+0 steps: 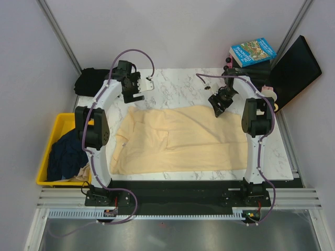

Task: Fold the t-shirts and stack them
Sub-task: Fold the flattened tshirt in 1/3 of the way, then grap the side of the flattened tshirt furthest away from the robot with both arms

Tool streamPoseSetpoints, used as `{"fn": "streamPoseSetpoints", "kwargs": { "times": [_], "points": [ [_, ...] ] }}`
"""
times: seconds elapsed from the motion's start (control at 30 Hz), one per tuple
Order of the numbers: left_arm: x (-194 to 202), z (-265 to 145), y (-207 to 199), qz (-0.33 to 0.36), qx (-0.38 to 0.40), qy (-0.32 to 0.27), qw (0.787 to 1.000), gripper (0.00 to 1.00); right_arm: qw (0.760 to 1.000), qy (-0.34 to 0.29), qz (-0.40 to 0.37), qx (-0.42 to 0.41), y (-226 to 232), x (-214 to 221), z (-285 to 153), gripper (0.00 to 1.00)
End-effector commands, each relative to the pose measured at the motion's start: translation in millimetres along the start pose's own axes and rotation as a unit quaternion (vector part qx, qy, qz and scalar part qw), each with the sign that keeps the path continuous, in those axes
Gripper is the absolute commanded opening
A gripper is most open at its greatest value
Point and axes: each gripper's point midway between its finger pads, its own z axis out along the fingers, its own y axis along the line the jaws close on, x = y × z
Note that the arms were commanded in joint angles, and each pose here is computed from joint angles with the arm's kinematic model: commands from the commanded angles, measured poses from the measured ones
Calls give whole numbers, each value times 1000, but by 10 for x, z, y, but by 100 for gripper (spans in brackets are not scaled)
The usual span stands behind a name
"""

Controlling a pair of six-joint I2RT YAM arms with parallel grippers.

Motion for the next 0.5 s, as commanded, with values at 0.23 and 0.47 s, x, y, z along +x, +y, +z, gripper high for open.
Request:
{"fn": "streamPoseSetpoints", "kwargs": {
  "times": [0.23, 0.47],
  "points": [
    [-317, 125, -218, 51, 38, -31, 997, 100, 1000, 5, -11, 9, -176, -26, 164, 29],
    [-348, 205, -359, 55, 55, -25, 997, 100, 999, 0, -30, 38, -195, -119, -50, 0]
  ]
}}
